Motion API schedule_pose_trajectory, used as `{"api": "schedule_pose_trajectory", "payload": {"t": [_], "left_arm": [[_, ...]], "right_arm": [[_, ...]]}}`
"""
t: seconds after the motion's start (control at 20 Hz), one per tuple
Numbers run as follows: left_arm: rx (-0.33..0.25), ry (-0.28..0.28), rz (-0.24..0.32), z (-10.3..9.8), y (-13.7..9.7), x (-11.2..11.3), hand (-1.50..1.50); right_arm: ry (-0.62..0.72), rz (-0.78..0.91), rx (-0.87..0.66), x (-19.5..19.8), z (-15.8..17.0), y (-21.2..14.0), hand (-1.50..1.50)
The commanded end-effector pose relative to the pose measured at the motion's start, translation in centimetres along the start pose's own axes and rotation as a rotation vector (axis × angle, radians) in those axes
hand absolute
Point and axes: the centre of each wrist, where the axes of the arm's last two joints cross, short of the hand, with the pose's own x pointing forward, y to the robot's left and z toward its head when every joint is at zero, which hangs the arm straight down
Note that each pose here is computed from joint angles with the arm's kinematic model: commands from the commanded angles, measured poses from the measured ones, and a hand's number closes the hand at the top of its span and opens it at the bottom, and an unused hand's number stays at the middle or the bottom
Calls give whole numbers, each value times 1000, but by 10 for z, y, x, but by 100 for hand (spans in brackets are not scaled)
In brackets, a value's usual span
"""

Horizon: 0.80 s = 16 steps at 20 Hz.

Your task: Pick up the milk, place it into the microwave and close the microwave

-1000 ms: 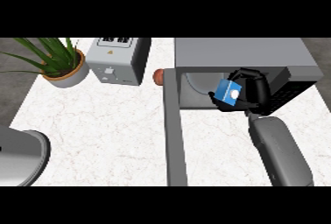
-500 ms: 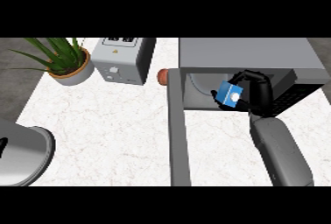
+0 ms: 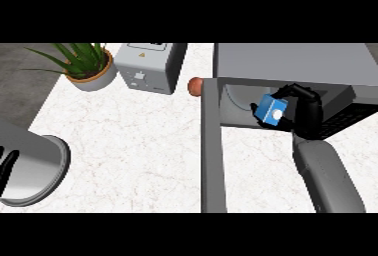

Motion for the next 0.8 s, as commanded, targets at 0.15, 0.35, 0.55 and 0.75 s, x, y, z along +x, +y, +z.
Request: {"api": "schedule_pose_trajectory", "payload": {"t": [0.15, 0.35, 0.55, 0.75], "left_arm": [[-34, 4, -21, -7, -2, -2, -150], [-48, 7, -54, -10, -1, 2, -150], [-59, 12, -59, -13, -2, 0, -150], [-82, 2, -63, -20, -6, 0, -150]], "right_arm": [[175, 129, -138, -7, -34, 9, 150], [83, 327, -132, -16, -16, -11, -150], [54, 362, -159, -14, -17, -12, -150], [62, 373, -159, -16, -7, -11, -150]]}}
